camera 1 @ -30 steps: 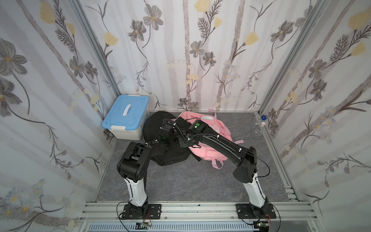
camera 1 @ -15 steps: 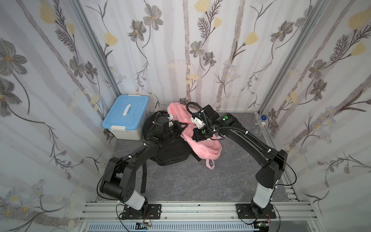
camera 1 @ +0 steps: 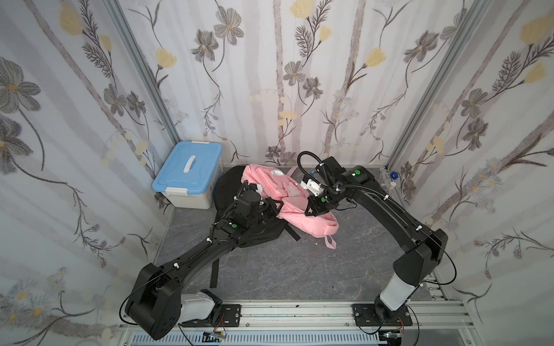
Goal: Zip up the backpack
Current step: Zip the zipper on the backpack.
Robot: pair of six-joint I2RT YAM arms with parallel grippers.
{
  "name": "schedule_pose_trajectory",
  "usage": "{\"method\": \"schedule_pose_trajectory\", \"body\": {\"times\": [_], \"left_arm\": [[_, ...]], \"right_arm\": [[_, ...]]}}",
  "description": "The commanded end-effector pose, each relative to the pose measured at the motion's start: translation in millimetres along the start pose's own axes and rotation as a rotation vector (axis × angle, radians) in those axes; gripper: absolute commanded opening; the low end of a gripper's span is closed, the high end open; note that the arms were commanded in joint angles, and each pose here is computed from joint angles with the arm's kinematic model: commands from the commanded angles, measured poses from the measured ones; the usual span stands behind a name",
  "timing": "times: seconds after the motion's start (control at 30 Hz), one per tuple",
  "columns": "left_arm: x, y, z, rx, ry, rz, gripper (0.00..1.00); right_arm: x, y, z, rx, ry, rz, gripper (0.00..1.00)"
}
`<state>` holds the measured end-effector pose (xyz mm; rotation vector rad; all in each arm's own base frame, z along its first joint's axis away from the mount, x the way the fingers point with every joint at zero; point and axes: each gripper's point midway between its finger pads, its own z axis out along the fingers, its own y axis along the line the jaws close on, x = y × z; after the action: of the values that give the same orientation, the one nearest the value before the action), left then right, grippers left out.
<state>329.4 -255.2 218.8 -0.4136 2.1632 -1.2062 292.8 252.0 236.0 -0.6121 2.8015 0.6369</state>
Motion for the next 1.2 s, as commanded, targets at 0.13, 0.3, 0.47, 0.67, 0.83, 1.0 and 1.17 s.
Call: {"method": "schedule_pose_trajectory", "body": {"times": [0.13,0.3,0.47,0.67,0.83,1.0,1.17], "left_arm": [[39,26,5,-0.082,0.157,0.007,0.09],[47,28,-14,-0.175,0.245,0.039,1.0],[64,20,-43,-0.23,0.439,0.04,1.0],[37,-21,-35,-0.134,0.418,0.071,0.88],[5,-46,42,-0.102,0.41,0.145,0.24],[-21,-33,117,-0.194,0.398,0.268,0.0],[-16,-7,176,-0.239,0.478,0.341,0.0]], "right_arm": [[-2,-94,1,0.453,0.002,0.01,0.0],[16,-94,11,0.4,0.004,0.033,0.0],[13,-112,10,0.396,-0.031,0.079,0.0],[-3,-125,15,0.374,-0.054,0.112,0.0],[5,-139,39,0.351,-0.042,0.177,0.0],[13,-147,58,0.268,-0.096,0.277,0.0],[17,-153,84,0.183,-0.108,0.367,0.0]]}}
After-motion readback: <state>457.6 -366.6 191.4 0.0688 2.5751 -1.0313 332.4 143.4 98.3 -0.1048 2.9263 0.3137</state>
